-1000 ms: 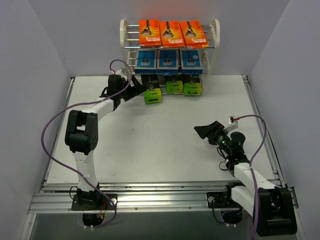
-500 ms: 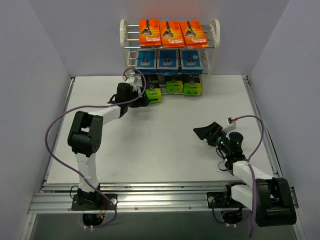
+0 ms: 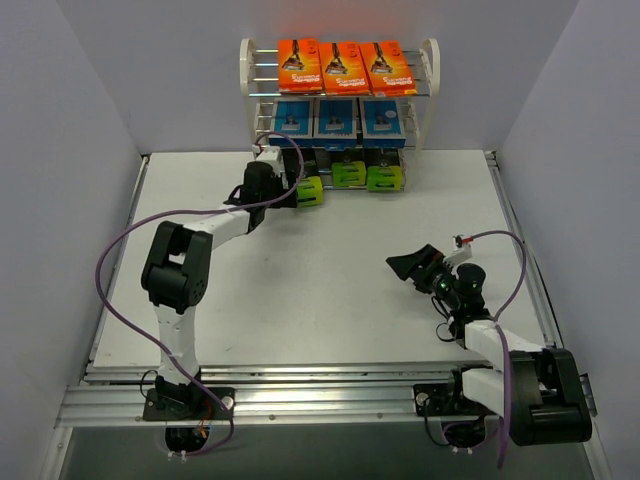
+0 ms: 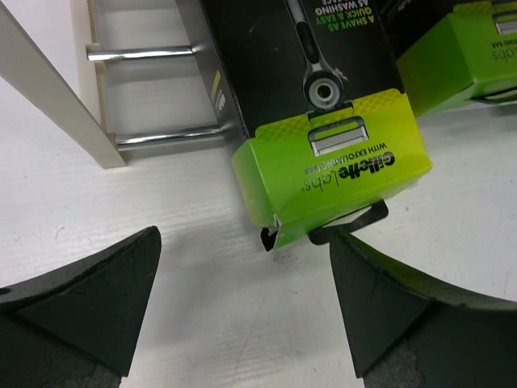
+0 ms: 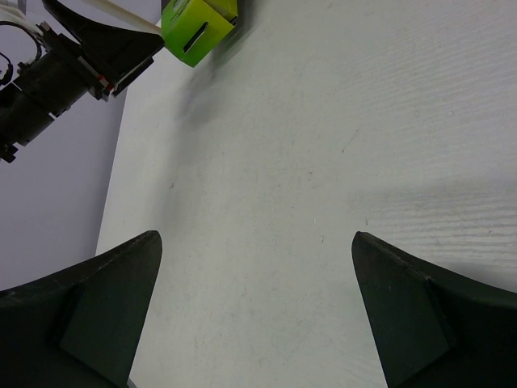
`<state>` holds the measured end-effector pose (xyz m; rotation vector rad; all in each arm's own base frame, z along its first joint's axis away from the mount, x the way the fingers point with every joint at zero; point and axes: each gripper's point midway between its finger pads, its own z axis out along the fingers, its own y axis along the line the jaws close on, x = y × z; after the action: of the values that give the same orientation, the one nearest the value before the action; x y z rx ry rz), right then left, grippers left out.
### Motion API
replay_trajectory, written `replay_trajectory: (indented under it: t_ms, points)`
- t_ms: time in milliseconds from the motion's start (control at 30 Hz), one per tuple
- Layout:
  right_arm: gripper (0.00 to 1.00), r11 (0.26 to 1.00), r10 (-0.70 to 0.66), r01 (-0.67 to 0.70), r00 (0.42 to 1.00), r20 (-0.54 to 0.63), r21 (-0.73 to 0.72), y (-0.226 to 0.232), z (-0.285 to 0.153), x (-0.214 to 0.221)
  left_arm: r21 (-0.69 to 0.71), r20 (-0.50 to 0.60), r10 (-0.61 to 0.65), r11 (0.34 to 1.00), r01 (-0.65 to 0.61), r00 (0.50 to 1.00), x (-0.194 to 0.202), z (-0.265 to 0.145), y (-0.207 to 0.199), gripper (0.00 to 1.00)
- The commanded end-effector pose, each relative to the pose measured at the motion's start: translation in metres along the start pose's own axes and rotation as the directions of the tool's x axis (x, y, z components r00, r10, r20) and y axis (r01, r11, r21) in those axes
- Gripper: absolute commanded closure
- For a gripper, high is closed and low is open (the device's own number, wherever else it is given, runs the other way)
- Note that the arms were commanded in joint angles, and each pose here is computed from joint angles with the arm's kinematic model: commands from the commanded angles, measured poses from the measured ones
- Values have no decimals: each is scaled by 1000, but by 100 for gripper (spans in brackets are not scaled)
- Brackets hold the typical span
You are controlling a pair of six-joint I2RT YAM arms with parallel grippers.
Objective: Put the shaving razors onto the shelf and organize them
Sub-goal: Place the shaving razor onto shelf
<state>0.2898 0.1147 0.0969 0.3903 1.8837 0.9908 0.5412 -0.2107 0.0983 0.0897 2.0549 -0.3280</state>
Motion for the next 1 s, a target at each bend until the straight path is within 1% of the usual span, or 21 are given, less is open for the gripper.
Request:
replay_trajectory:
  t_ms: [0, 133, 167, 267, 300, 333, 433, 467, 533, 600, 700, 800, 900, 933, 967]
  points:
    - [0, 998, -48, 49, 998, 40, -39, 7, 2, -12, -43, 79, 22, 999, -19, 997, -24, 10, 3, 6]
    - [0, 998, -51, 52, 998, 41, -32, 4, 3, -12, -27, 103, 24, 999, -21, 994, -29, 9, -2, 6]
    - [0, 998, -52, 54, 998, 38, -29, 2, 3, -11, -25, 95, 23, 999, -21, 995, -23, 8, -1, 6]
    - [0, 998, -48, 49, 998, 37, -28, 0, 4, -10, 5, 134, 10, 1000, -11, 991, -31, 0, -7, 6]
    - [0, 999, -41, 41, 999, 30, -26, -2, 5, -8, 10, 128, 10, 1000, -12, 992, -26, -2, -6, 6]
    - [0, 999, -40, 40, 999, 32, -30, -1, 5, -7, 37, 150, 13, 999, -18, 989, -29, -3, -11, 6]
    - [0, 999, -31, 32, 999, 24, -34, -3, 6, -5, 87, 171, 44, 994, -59, 984, -30, -6, -19, 2]
    - [0, 999, -31, 32, 999, 23, -35, -3, 6, -4, 130, 153, 57, 989, -77, 987, -24, -3, -26, 16]
    - [0, 999, -29, 30, 999, 24, -34, -3, 6, -4, 152, 149, 85, 982, -108, 985, -24, -1, -30, 26]
    - [0, 999, -32, 33, 999, 28, -35, -2, 5, -5, 175, 153, 93, 977, -120, 984, -21, -1, -34, 33]
    - [0, 999, -37, 38, 999, 27, -28, -4, 5, -6, 201, 157, 112, 969, -142, 981, -15, 1, -37, 36]
    - [0, 999, -37, 38, 999, 25, -26, -5, 6, -6, 206, 154, 139, 964, -169, 978, -12, 6, -39, 37]
    - [0, 999, -39, 40, 999, 26, -27, -5, 6, -6, 190, 138, 160, 964, -185, 977, -9, 12, -39, 40]
    - [0, 999, -39, 40, 999, 25, -28, -5, 6, -6, 186, 139, 166, 964, -191, 976, -10, 13, -38, 44]
    - [0, 999, -37, 38, 999, 25, -25, -6, 6, -6, 179, 141, 166, 965, -190, 976, -11, 14, -37, 45]
